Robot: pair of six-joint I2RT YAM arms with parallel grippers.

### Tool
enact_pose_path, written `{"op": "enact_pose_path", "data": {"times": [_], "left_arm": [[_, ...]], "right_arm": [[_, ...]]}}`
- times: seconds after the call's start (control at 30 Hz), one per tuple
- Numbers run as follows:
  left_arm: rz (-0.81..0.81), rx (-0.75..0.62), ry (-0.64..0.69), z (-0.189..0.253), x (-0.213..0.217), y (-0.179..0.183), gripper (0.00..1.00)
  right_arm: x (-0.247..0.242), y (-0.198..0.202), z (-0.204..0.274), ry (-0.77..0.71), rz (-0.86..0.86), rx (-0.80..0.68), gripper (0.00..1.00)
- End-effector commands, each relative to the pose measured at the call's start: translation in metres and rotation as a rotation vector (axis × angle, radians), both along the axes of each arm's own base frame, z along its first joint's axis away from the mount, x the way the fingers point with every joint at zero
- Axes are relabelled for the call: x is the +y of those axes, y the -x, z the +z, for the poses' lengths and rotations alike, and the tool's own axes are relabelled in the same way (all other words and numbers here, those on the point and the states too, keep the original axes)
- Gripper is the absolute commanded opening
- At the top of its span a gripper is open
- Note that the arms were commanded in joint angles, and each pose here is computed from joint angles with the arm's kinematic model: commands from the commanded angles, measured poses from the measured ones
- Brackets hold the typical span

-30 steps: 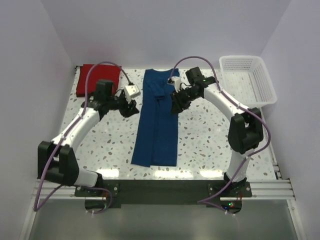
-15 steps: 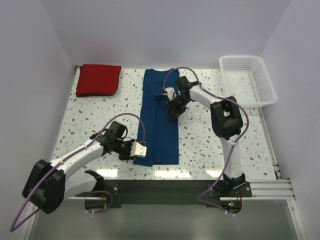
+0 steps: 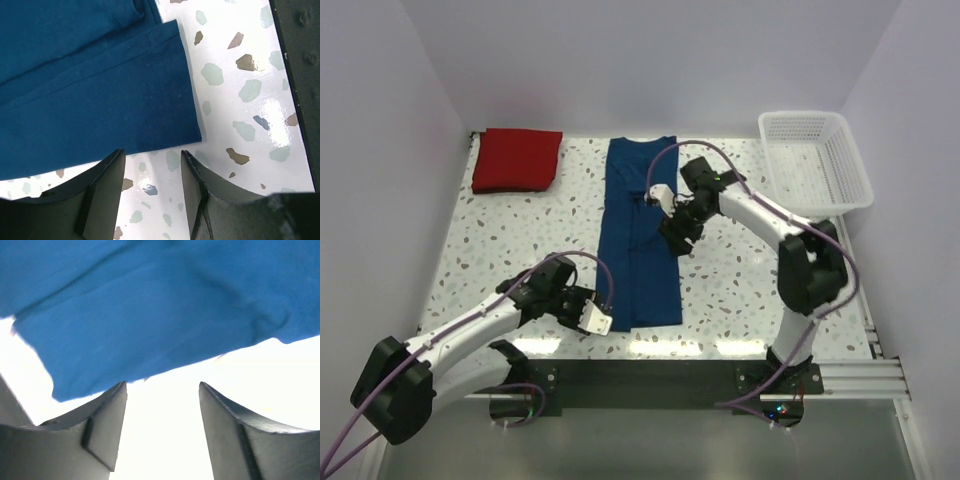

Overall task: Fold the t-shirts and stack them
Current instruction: Fold the tshirt

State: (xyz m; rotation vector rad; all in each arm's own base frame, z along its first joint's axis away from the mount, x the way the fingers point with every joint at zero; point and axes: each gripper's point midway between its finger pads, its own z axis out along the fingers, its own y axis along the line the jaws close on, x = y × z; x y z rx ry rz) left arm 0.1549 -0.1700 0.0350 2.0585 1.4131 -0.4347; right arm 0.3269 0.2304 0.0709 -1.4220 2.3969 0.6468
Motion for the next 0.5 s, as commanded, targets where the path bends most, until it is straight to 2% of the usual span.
{"op": "enact_pose_path", "data": {"times": [0.0,0.1,0.23,0.47], "left_arm": [[-0.100,-0.064,0.046,0.012,-0.010,0.003,0.54],[-0.174,-0.069,0.036,0.006,-0.010,0.014,0.55],[-0.250,-0.078,0.014,-0.004,-0.009,0.024,0.57],[-0.304,-0.073,-0.022,-0.017,-0.010,0.032,0.57]], "right_arm": [[-0.008,0.049,0.059,-0.075,0.267,-0.191,0.65],[-0.016,0.089,0.062,-0.072,0.407,-0.275,0.66],[-0.006,0.150,0.047,-0.076,0.608,-0.313,0.64],[-0.013,0.185,-0.008,0.017,0.783,-0.320,0.64]]}}
